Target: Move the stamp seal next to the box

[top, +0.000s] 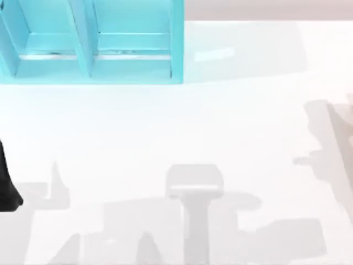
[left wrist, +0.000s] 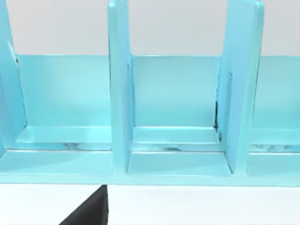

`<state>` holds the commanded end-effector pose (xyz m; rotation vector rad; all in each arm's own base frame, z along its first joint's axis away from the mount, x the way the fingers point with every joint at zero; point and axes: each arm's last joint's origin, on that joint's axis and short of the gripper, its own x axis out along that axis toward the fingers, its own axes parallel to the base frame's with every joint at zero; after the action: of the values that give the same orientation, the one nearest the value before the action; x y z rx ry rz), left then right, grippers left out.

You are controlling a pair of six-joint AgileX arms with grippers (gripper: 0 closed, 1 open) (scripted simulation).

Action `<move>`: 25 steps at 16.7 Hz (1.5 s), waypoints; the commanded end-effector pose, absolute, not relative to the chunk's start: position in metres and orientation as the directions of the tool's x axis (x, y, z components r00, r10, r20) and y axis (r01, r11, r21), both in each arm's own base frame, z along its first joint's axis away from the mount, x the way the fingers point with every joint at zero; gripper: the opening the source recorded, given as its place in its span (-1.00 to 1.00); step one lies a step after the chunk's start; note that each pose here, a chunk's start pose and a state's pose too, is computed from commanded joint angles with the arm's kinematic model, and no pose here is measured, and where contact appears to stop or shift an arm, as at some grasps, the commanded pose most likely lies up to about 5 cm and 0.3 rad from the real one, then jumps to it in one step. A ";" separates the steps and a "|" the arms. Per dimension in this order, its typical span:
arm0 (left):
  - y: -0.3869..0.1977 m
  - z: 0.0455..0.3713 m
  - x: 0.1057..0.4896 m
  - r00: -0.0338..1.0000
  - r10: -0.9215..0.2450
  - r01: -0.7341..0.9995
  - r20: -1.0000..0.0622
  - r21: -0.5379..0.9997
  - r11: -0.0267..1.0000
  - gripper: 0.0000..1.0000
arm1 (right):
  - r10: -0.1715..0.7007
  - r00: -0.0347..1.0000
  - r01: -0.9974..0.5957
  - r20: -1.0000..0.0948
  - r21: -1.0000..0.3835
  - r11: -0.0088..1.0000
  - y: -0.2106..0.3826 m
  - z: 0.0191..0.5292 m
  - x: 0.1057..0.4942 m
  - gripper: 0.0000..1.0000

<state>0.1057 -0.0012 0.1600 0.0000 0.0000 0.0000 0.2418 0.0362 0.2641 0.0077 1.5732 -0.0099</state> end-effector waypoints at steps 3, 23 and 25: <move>-0.001 0.160 0.106 1.000 0.000 0.000 0.000 0.000 1.000 1.00 | 0.000 -0.003 0.010 -1.000 0.000 1.000 0.036 0.235 0.240 -1.00; -0.001 0.160 0.106 1.000 0.000 0.000 0.000 0.000 1.000 1.00 | 0.000 -0.006 0.010 -1.000 0.000 1.000 0.036 0.227 0.239 1.00; -0.001 0.160 0.106 1.000 0.000 0.000 0.000 0.000 1.000 1.00 | 0.000 -0.006 0.010 -1.000 0.000 1.000 0.036 0.227 0.239 1.00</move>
<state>0.1057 -0.0012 0.1600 0.0000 0.0000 0.0000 0.2393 0.0360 0.2273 0.0078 1.5766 -0.0079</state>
